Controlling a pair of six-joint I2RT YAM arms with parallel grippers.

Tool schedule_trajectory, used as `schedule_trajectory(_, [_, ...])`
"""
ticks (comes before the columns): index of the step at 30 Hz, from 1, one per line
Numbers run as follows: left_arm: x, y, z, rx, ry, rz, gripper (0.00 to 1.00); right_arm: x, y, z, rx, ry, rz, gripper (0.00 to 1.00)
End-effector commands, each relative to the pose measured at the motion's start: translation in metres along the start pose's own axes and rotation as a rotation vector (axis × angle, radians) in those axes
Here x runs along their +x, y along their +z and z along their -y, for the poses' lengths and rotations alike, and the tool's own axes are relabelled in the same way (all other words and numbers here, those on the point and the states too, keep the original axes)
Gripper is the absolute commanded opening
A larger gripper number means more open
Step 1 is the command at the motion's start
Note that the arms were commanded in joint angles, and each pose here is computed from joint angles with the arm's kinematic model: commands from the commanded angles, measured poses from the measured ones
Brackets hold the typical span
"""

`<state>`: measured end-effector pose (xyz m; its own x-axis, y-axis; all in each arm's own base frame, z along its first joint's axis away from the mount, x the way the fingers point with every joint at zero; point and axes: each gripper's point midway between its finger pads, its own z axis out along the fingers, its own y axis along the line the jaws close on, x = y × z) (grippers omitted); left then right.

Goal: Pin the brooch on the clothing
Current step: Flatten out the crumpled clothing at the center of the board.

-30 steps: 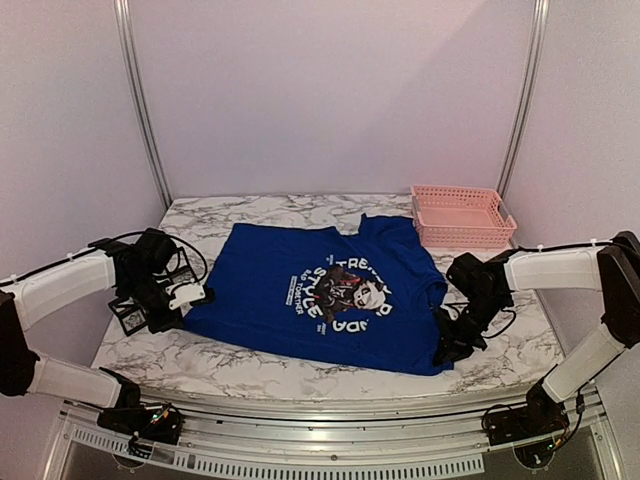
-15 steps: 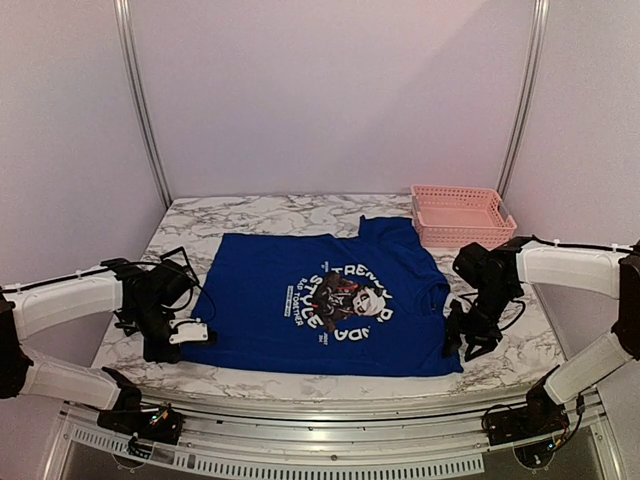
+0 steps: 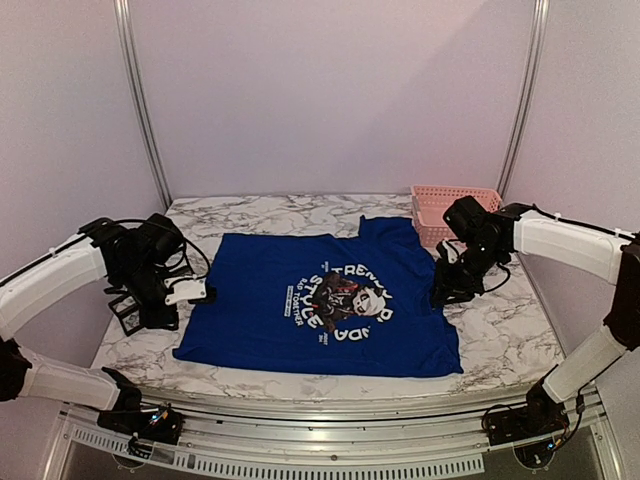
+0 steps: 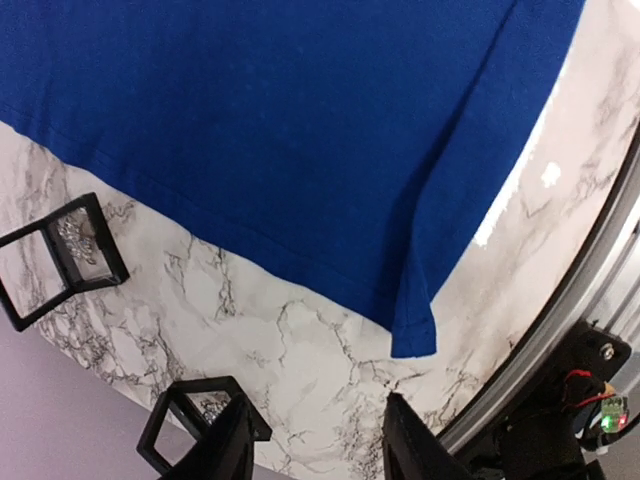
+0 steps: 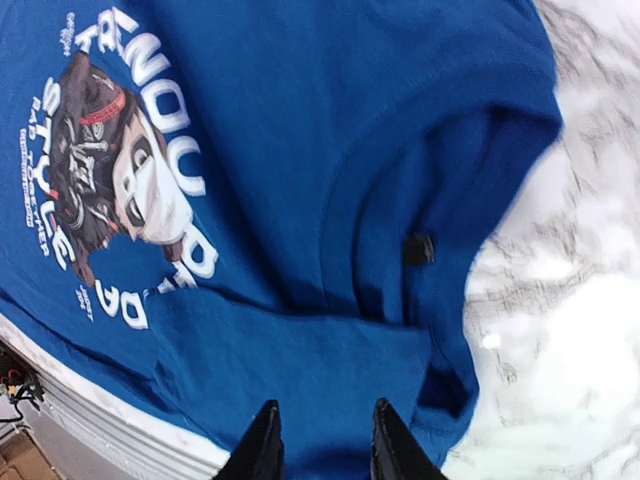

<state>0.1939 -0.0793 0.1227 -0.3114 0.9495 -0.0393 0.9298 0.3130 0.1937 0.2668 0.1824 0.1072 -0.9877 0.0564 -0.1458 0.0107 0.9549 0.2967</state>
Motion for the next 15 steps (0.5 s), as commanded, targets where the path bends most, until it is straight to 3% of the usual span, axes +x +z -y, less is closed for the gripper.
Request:
schedule_trajectory(1, [-0.05, 0.015, -0.024, -0.061, -0.109, 0.147, 0.39, -0.055, 0.014, -0.037, -0.101, -0.116, 0.143, 0.26])
schedule_trajectory(6, [-0.062, 0.058, -0.043, -0.175, -0.115, 0.098, 0.37, -0.059, 0.04, -0.057, -0.13, -0.2, 0.133, 0.25])
schedule_trajectory(15, [-0.011, 0.106, 0.009, -0.094, 0.108, -0.152, 0.38, -0.032, 0.114, 0.037, 0.193, -0.027, 0.012, 0.22])
